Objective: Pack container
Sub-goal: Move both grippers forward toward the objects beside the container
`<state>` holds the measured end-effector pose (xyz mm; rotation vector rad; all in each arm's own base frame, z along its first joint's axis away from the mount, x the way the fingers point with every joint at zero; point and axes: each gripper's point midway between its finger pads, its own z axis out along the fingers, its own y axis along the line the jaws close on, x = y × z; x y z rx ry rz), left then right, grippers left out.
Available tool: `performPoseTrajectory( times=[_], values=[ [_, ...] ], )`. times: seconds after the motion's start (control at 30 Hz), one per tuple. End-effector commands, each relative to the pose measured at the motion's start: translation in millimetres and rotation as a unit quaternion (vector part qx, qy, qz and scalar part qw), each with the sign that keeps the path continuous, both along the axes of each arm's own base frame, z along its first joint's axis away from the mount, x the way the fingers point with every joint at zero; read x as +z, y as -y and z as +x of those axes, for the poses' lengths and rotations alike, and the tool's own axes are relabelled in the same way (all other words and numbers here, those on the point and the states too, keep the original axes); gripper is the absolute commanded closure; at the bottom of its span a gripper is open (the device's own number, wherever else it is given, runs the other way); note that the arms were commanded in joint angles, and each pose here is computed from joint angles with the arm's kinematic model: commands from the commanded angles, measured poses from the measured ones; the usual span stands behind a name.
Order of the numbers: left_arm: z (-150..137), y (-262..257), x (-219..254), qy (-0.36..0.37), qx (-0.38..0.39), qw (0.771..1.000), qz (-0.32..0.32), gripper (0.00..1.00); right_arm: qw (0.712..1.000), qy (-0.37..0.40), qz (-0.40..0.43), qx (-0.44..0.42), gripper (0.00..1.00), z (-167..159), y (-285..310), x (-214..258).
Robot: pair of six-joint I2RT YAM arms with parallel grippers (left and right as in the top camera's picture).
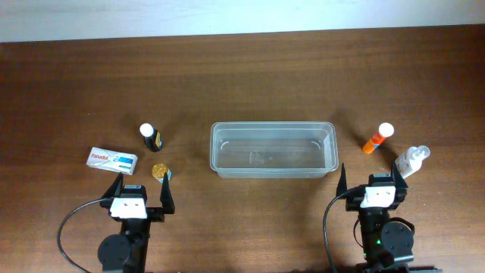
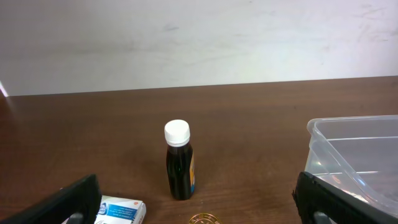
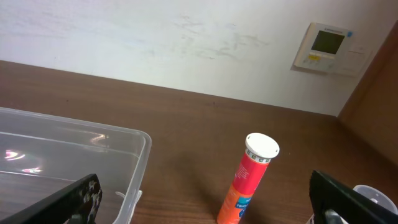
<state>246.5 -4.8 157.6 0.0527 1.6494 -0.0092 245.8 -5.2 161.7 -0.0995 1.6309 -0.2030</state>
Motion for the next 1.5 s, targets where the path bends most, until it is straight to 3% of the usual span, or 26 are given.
performPoseTrajectory(
  times=[0.0, 0.8, 0.97, 1.17, 1.3, 1.47],
  values=[
    [0, 2, -2, -0.002, -0.005, 1.0, 0.008, 0.0, 1.0, -0.005, -0.001, -0.003, 0.02, 0, 1, -3],
    [0, 1, -3, -0.004, -0.002, 1.0, 0.007, 0.0, 1.0, -0.004, 0.0, -0.002, 0.02, 0, 1, -3],
    [-1, 3, 1, -0.004, -0.002, 0.999, -0.049, 0.0, 0.992, 0.005, 0.124, -0.009, 0.02, 0, 1, -2],
    [-6, 2, 38, 0.013, 0.0, 0.998, -0.058, 0.0, 0.991, 0.022, 0.133, -0.011, 0.02, -5, 2, 28],
    [-6, 1, 74, 0.011, 0.002, 0.998, -0.057, 0.0, 0.991, -0.014, 0.128, -0.028, 0.02, -7, 7, 51],
    [9, 0, 96, -0.058, 0.004, 0.998, -0.031, 0.0, 0.987, -0.101, 0.118, -0.04, 0.02, 7, 6, 88]
  ],
)
